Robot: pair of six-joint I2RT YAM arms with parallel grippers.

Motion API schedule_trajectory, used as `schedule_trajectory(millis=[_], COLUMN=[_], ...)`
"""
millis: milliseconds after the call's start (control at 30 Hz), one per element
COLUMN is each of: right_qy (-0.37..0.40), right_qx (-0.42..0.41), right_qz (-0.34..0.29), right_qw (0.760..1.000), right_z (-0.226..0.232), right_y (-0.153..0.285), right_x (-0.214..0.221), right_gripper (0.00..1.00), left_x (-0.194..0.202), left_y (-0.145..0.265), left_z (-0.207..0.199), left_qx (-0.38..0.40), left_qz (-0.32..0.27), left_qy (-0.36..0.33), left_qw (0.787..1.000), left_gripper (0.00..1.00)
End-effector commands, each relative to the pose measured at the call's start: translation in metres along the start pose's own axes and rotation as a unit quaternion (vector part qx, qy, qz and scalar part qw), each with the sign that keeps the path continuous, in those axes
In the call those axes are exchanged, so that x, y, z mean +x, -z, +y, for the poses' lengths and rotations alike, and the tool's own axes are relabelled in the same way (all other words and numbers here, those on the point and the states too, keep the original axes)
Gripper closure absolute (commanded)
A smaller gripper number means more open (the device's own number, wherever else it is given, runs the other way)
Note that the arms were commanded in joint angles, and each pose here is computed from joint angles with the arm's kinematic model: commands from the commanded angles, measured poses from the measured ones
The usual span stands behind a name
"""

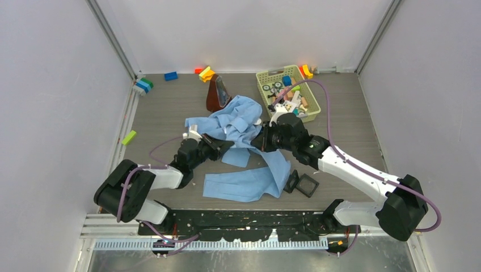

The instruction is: Remove the brooch from the garment

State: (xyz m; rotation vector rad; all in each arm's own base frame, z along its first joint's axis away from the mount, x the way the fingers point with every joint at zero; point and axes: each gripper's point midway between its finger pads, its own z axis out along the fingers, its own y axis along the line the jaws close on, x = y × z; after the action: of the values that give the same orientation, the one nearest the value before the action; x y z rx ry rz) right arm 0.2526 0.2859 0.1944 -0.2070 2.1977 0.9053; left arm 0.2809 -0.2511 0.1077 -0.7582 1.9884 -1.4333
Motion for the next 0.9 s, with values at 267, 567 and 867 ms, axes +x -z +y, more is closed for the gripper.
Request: schedule_trajectory(millis=[267,567,867], right_qy=[0.018,0.000,0.002], right_qx=[0.115,0.136,-0.047], right_qz=[-0.033,-0.020,0.038], right_qw=[0.993,0.990,0.998], right_z=[-0.049,-0.065,-0.014], right_y=[0.032,0.012,-0.039], right_x=[0.007,0.022,0.053], right_gripper=[0.21,0.11,0.02], left_x=[-0.108,-0.152,-0.145], left_y=[0.056,0.117,0.114], left_z=[-0.071,-0.093,-0.119], left_qx=[-0.029,-0.045,-0.005], left_qz=[-0.069,-0.057,-0.010], left_qy=[-0.147,-0.181,-0.189], left_qw=[0.986,0.981,0.982], left_gripper=[1.00,1.00,1.00])
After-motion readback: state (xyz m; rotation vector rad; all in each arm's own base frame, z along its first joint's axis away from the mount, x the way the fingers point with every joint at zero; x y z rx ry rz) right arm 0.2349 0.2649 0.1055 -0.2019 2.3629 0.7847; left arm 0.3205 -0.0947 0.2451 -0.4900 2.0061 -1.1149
